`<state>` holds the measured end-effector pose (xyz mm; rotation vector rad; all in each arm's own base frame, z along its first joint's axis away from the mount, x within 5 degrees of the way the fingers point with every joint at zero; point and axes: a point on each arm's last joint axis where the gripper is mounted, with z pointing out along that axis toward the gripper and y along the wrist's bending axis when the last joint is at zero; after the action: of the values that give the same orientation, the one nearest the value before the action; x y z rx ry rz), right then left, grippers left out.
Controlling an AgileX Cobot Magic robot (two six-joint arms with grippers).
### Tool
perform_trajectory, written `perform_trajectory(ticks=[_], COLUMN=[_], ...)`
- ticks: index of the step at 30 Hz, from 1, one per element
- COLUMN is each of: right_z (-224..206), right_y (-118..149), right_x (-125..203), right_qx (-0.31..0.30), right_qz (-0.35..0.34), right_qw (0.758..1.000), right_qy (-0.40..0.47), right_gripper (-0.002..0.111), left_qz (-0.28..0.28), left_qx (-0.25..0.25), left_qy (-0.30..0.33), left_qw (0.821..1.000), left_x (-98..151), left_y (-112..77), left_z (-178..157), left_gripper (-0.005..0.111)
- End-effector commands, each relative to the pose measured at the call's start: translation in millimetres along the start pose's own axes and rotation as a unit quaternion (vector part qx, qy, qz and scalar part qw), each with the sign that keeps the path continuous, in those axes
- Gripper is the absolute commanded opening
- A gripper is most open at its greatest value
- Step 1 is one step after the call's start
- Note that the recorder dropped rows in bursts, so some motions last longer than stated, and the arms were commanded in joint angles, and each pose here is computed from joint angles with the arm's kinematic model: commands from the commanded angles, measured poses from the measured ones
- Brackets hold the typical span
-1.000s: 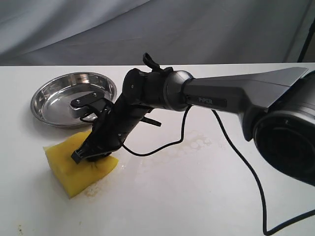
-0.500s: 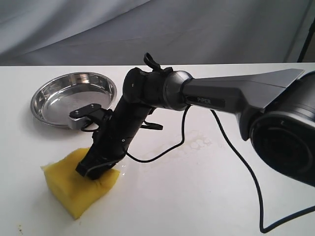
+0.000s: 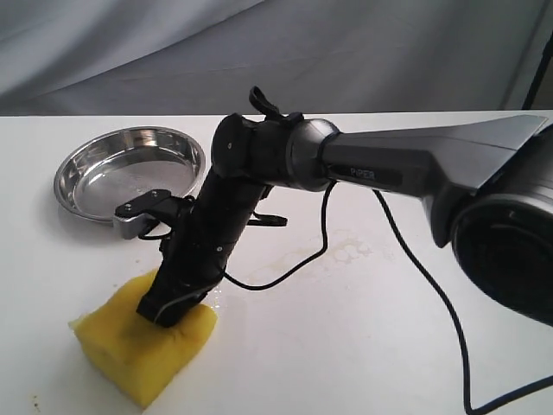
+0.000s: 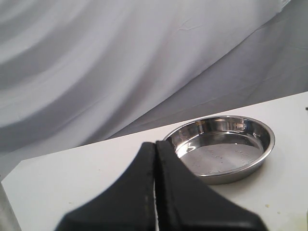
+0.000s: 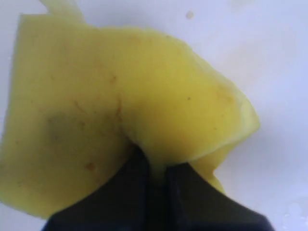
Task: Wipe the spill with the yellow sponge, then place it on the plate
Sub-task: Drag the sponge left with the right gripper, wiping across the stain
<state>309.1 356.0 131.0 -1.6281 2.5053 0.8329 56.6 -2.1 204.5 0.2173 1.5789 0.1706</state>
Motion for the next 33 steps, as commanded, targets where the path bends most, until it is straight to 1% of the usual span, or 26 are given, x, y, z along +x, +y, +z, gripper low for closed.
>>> perform_trajectory(ticks=[1,5,8,14,19,25,30,33], right_z=[-39.7,-63.5,-74.4,-75.1,-53.9,-8.9,19.4,42.7], right_y=[11.5,20.3,21.5,18.9,7.3,-6.3,-5.6,-1.1], right_x=[-16.9,-22.1,-23.1,-21.9,-15.4,6.9,12.3,11.0], right_qx=[0.059,0.088,0.112,0.123,0.114,0.055,0.032,0.033], right_qz=[-0.039,-0.07,-0.086,-0.091,-0.063,-0.032,-0.024,-0.029], right_qw=[0.995,0.989,0.985,0.984,0.99,0.997,0.997,0.997], right_qy=[-0.071,-0.093,-0.097,-0.091,-0.058,0.043,0.067,0.064], right_gripper=[0.0,0.0,0.0,0.0,0.0,0.0,0.0,0.0], left_qz=[-0.004,-0.004,-0.004,-0.004,-0.004,-0.004,-0.004,-0.004], left_qx=[0.0,0.0,0.0,0.0,0.0,0.0,0.0,0.0], left_qy=[-0.004,-0.004,-0.004,-0.004,-0.004,-0.004,-0.004,-0.004], left_qw=[1.0,1.0,1.0,1.0,1.0,1.0,1.0,1.0], left_x=[0.4,0.4,0.4,0.4,0.4,0.4,0.4,0.4], left_y=[-0.2,-0.2,-0.2,-0.2,-0.2,-0.2,-0.2,-0.2], left_z=[-0.2,-0.2,-0.2,-0.2,-0.2,-0.2,-0.2,-0.2], left_gripper=[0.0,0.0,0.0,0.0,0.0,0.0,0.0,0.0])
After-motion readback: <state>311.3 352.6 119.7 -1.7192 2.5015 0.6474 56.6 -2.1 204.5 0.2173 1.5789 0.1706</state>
